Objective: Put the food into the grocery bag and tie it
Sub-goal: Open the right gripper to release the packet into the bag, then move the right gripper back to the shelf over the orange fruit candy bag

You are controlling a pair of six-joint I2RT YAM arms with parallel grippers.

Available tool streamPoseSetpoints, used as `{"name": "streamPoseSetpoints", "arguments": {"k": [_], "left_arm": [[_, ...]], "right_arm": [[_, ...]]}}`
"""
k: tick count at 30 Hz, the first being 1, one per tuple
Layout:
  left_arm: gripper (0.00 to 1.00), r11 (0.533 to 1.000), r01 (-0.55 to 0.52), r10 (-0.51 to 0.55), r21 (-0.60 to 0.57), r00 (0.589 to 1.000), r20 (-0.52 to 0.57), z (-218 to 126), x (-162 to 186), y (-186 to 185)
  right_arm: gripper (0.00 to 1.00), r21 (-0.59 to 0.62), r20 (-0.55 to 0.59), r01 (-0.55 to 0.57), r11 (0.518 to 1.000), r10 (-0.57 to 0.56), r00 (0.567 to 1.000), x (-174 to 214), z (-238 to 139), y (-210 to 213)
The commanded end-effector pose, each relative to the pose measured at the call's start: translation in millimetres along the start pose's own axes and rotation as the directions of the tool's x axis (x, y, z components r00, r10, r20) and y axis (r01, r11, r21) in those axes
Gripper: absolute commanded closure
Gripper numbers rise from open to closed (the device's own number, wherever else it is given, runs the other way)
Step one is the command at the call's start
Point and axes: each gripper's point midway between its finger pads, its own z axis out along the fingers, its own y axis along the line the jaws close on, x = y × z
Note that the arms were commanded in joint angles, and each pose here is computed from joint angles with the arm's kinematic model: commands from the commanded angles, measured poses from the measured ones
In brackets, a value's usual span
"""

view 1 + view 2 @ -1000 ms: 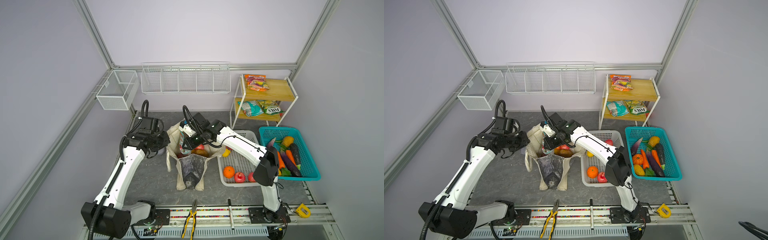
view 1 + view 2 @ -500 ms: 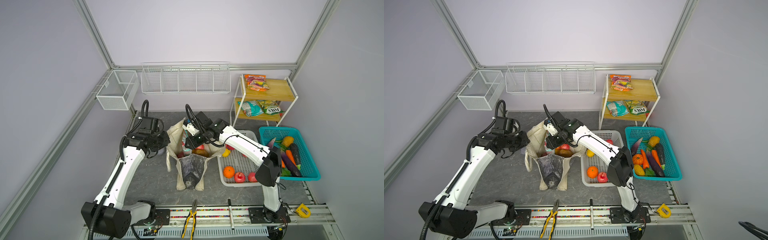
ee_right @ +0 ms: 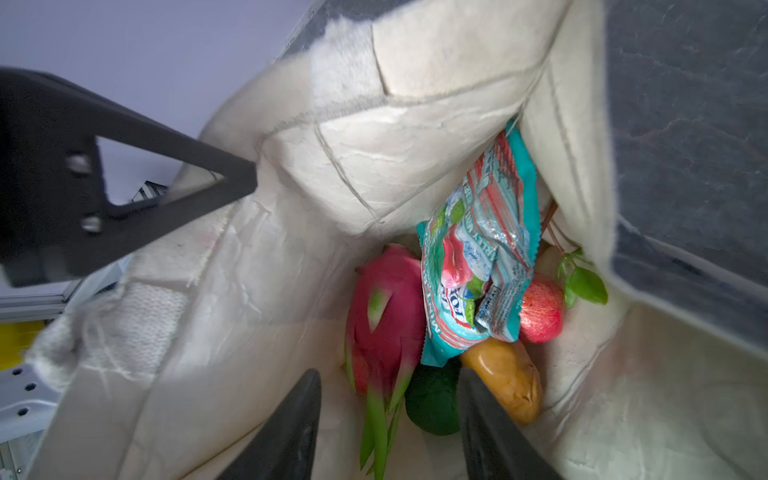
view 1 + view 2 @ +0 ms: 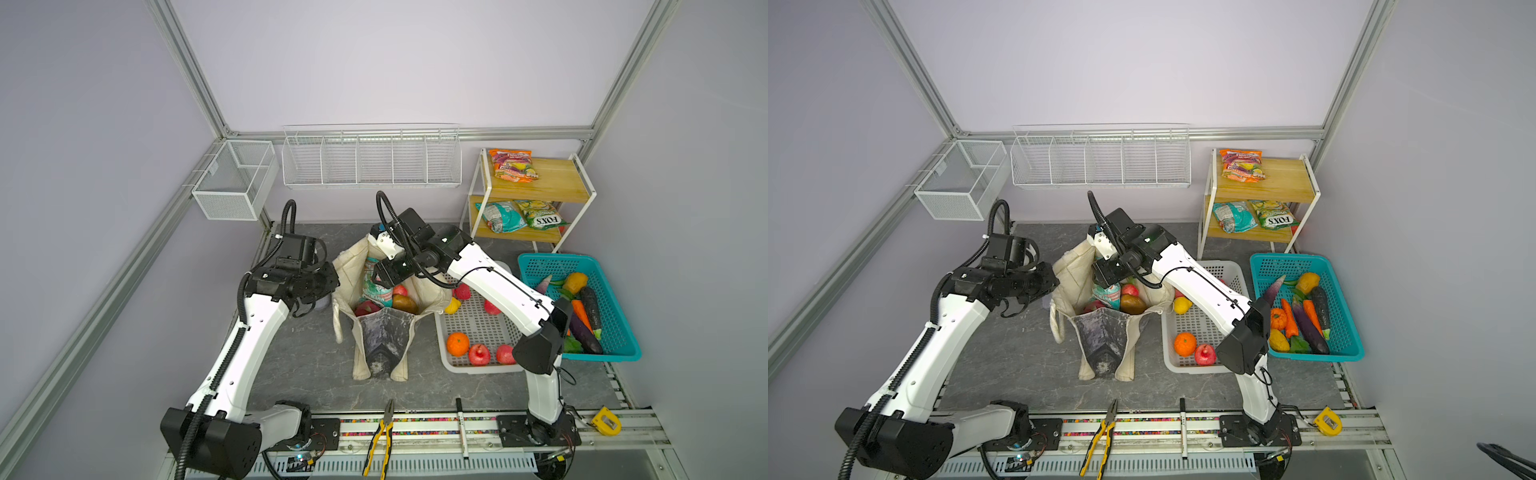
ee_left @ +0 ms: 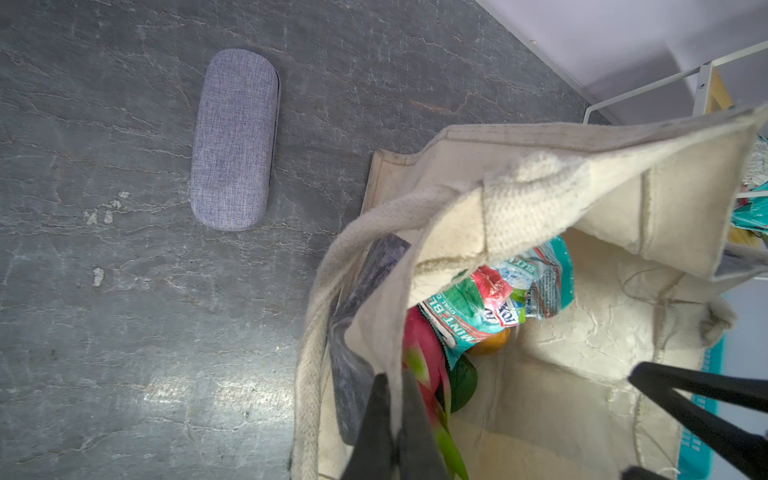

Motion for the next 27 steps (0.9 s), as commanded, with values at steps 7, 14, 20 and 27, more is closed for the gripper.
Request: {"name": "streamPoseSetpoints", "arguments": {"k": [7,14,20,27], "left_arm": [[1.00,1.000,0.002,-0.003,0.023,0.999,0.040,-8.1,-7.3,-4.3],[1.00,1.000,0.004,-0.005,0.024,0.999,0.037,-6.3,-8.5,-5.3],[1.00,1.000,0.000,-0.001,0.026,0.999,0.037,-5.3,-10.4,-6.8],[1.00,1.000,0.003,-0.003,0.024,0.999,0.033,-3.2,-9.3,-5.8]], "right_arm": [[0.44,0.056,0.222,-0.021,0.998,0.008,0.975,-50.0,-87.1,-20.4],[0.43,0.132,0.460,-0.135,0.982,0.060,0.886,-88.3,-167.4,-67.6],[0.41,0.205,0.642,-0.291,0.935,0.096,0.761,-101.7,-241.3,-131.9],[0.40,0.095,0.814,-0.549,0.830,0.253,0.523,-93.4,-314.6,-219.9]]}}
